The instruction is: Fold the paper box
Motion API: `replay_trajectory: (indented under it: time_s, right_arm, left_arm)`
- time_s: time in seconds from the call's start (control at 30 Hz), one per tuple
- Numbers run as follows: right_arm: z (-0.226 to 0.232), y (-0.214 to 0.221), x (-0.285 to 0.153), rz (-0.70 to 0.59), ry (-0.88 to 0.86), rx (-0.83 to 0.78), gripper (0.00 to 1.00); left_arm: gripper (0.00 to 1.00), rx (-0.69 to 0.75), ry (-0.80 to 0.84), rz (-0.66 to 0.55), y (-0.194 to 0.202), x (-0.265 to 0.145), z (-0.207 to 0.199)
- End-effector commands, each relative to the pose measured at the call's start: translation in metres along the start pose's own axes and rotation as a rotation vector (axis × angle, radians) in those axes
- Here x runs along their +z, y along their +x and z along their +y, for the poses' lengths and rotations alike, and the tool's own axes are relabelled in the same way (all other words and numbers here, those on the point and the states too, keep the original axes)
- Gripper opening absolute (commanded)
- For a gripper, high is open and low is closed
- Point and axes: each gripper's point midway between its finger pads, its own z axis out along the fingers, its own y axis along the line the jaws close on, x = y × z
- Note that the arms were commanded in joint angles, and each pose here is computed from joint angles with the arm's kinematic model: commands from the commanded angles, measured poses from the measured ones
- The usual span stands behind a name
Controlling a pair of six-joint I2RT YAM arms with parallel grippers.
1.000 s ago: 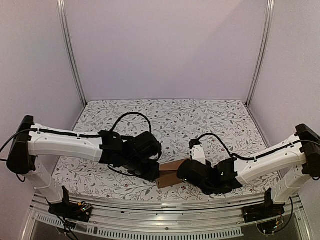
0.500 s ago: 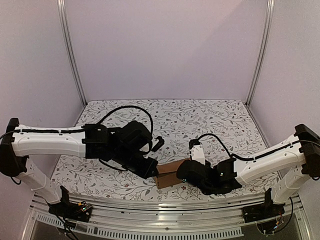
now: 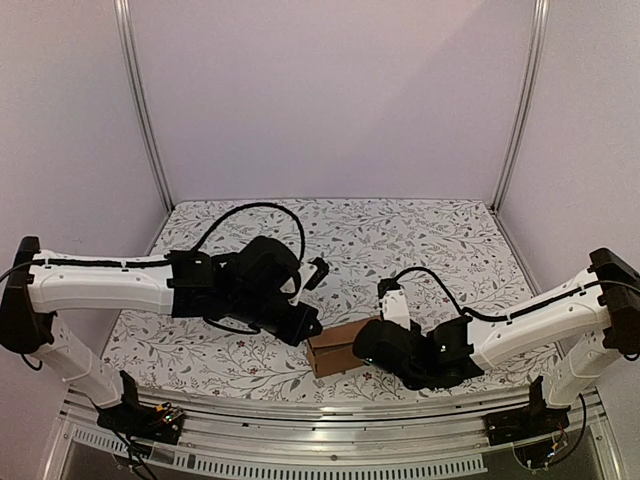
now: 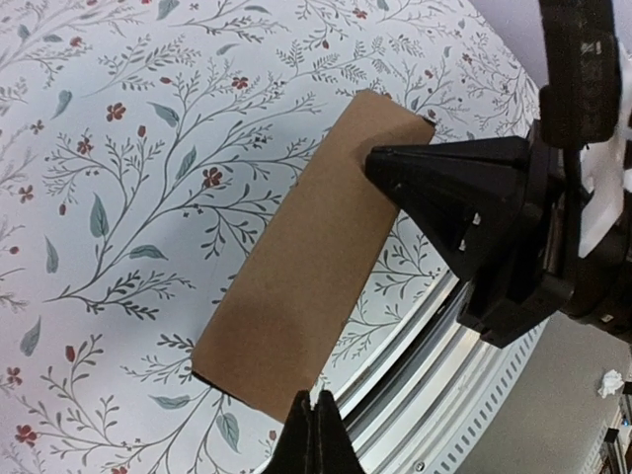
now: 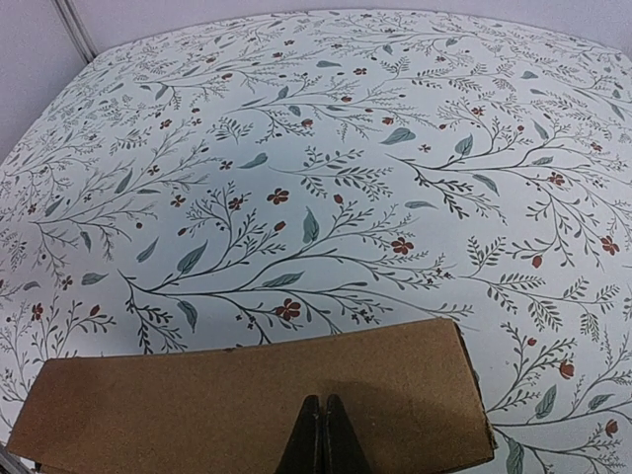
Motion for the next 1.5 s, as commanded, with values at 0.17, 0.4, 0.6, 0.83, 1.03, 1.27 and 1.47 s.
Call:
replay_trajectory:
  time_s: [0.17,0.4,0.6,0.83,1.03,1.27,1.47]
  right_arm:
    - [-0.02,0.06,0.008,0.211,0.034,-0.154,0.0]
    - [-0.015,0.054,0.005,0.207,0.014,-0.147,0.0]
    - [0.0,0.013,-0.014,0.141,-0.048,-0.15,0.0]
    - [-0.004,-0.046,-0.044,0.074,-0.104,-0.163,0.0]
    - [-0.027,-0.07,-0.051,0.081,-0.119,-0.127,0.0]
    - [-0.043,-0.059,-0.038,0.161,-0.12,-0.109,0.0]
    - [-0.042,-0.043,-0.025,0.22,-0.122,-0.118,0.01]
  left_arm:
    - [0.0,-0.09,-0.021,0.143,0.067,0.042,0.033]
    - [0.0,-0.096,-0.069,0.142,0.078,0.036,0.047]
    - [0.0,-0.092,-0.085,0.141,0.077,0.036,0.049]
    - [0.0,-0.088,-0.095,0.134,0.076,0.037,0.051]
    - [0.0,-0.08,-0.087,0.126,0.07,0.035,0.048]
    - [0.0,-0.052,-0.032,0.091,0.045,0.02,0.027]
    - [0.0,-0.01,-0.005,0.034,0.014,0.002,0.01]
